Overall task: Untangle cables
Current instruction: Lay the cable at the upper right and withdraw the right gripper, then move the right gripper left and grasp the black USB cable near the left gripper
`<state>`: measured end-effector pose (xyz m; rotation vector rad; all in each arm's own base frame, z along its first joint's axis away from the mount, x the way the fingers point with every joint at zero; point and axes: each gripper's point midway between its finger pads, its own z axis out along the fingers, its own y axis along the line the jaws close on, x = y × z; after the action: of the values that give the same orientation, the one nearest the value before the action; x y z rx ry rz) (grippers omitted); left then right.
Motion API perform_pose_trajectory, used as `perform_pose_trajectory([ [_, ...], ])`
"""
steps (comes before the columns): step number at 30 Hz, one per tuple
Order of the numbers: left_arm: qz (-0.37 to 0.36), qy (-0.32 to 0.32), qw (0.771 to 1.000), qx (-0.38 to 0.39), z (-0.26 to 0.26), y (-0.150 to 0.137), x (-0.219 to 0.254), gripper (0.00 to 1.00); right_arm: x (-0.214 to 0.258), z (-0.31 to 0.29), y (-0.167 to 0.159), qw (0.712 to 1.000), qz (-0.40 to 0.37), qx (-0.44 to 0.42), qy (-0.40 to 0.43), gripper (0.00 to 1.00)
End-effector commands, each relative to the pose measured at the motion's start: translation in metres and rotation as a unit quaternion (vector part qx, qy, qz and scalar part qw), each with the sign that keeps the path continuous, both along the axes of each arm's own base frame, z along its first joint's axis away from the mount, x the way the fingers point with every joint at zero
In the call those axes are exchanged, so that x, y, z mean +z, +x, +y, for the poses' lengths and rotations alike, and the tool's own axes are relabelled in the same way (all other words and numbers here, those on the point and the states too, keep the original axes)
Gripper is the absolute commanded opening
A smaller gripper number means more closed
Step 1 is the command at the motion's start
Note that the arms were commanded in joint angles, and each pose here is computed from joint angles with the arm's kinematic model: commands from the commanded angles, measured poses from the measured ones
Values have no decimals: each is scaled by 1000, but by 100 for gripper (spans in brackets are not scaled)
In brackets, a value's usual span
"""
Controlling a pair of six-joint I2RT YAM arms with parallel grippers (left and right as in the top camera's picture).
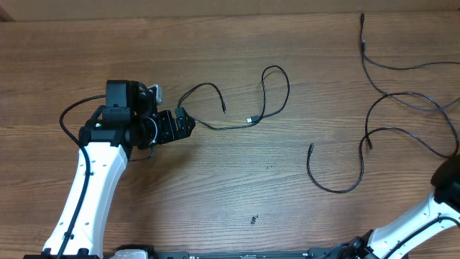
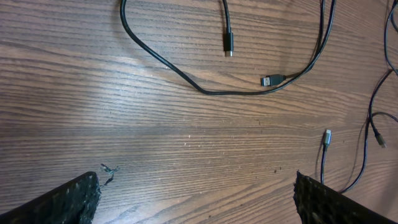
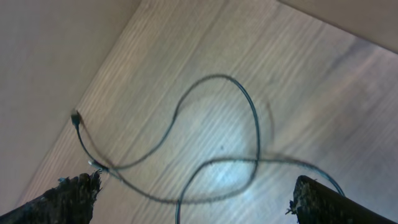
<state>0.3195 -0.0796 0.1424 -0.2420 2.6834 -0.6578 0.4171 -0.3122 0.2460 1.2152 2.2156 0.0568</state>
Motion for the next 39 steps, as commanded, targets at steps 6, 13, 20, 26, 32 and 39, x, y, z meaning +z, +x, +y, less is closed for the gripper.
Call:
perform_pose_trajectory([
  [6,-6,5,1000,-7,1,2,1,100,72,111,2,993,-48,104,17,100],
  [13,-6,5,1000,-7,1,2,1,100,56,228,14,973,10,225,54,100],
  [20,-6,5,1000,-7,1,2,1,100,48,355,16,942,35,324,80,100],
  [26,-6,5,1000,-7,1,2,1,100,14,424,3,934,88,337,78,100],
  [32,-6,5,1000,-7,1,2,1,100,-54,470,-10,925,141,344,80,100],
  [39,-6,5,1000,-7,1,2,1,100,-129,507,-27,917,165,350,95,100],
])
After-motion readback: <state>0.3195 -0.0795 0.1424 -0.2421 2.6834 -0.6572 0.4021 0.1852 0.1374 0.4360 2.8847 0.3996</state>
